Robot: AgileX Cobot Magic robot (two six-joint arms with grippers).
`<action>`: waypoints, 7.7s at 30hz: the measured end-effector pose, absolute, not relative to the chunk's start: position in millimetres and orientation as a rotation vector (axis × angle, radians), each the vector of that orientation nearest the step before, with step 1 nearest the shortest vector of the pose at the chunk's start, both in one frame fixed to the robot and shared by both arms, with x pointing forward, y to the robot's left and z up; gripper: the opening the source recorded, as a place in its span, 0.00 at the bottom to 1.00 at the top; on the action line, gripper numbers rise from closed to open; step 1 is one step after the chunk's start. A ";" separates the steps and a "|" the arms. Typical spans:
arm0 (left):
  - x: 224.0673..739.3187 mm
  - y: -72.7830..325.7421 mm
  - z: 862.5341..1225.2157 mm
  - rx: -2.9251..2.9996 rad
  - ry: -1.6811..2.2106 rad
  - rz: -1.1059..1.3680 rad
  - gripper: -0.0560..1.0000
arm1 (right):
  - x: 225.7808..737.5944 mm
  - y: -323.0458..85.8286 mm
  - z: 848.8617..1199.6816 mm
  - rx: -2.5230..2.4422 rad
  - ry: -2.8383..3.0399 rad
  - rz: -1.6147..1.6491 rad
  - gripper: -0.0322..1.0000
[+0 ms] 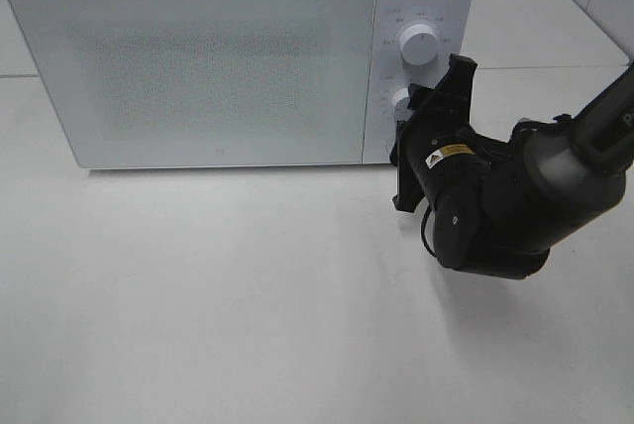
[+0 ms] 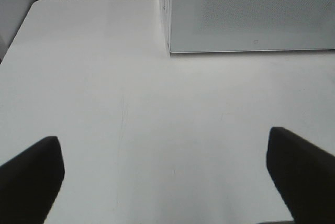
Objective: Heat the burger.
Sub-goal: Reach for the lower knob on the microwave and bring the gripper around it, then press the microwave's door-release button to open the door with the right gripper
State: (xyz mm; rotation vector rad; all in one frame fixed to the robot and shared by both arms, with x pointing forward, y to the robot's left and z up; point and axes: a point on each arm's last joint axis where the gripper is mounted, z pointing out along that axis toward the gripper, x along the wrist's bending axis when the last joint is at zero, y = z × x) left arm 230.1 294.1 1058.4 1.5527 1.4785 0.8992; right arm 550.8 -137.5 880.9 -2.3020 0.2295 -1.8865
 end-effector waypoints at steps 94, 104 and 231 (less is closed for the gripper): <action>230.1 294.1 1058.4 1.553 1.479 0.899 0.98 | 451.2 -154.8 910.9 -2.280 -2.162 -1.127 0.71; 230.1 294.1 1058.4 1.553 1.479 0.899 0.98 | 453.9 -130.9 927.7 -1.845 -2.469 -0.914 0.71; 230.1 294.1 1058.4 1.553 1.479 0.899 0.98 | 267.4 -300.4 1071.9 -2.484 -2.516 -1.660 0.75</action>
